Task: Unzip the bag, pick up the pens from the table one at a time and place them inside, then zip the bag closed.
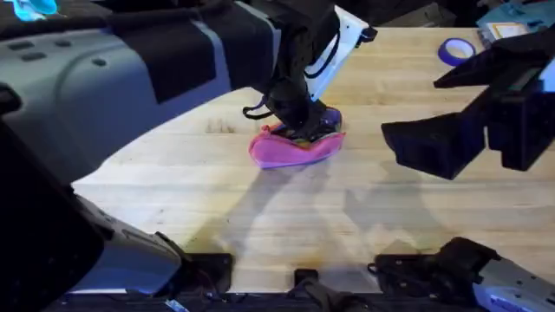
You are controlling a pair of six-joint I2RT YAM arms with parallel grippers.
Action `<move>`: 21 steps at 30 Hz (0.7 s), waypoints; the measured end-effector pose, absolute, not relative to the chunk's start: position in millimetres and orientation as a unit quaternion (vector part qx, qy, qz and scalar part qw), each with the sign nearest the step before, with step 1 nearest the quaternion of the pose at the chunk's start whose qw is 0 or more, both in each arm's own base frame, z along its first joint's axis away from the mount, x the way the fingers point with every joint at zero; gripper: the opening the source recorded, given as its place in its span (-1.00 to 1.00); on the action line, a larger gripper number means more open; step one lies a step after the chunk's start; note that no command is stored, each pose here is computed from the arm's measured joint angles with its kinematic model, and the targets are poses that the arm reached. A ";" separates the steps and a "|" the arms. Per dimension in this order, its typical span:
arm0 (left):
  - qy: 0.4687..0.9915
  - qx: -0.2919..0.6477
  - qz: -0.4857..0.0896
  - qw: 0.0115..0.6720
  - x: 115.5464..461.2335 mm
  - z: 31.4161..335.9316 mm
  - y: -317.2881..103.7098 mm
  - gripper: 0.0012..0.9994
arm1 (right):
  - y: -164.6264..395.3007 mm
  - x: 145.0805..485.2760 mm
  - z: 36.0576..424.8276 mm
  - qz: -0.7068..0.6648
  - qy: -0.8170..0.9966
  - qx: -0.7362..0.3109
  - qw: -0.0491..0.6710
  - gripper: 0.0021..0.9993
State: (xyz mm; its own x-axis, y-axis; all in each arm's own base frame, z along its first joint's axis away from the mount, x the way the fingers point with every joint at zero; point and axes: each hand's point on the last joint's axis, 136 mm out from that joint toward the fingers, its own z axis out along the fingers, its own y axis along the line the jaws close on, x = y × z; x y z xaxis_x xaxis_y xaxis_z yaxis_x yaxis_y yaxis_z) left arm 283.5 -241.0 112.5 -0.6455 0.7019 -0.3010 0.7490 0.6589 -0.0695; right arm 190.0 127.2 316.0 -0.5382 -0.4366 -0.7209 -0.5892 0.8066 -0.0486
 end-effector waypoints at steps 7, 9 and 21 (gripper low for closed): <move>0.901 0.406 -0.090 0.126 284.3 112.3 -240.1 -0.10 | 127.2 190.0 316.0 0.100 0.871 -0.294 0.380 1.00; 0.900 0.406 -0.090 0.126 284.2 112.4 -240.3 0.51 | 127.2 190.0 316.0 0.100 0.871 -0.294 0.380 1.00; 0.900 0.406 -0.094 0.125 283.3 112.5 -241.4 0.99 | 127.2 190.0 316.0 0.100 0.871 -0.294 0.380 1.00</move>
State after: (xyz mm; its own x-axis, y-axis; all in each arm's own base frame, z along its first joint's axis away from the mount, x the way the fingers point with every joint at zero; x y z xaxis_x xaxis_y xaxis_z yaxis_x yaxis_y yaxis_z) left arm 283.3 -241.4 112.5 -0.6389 0.7076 -0.3020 0.7547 0.6526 -0.0675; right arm 190.0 127.2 316.0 -0.5382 -0.4366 -0.7209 -0.5892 0.8066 -0.0486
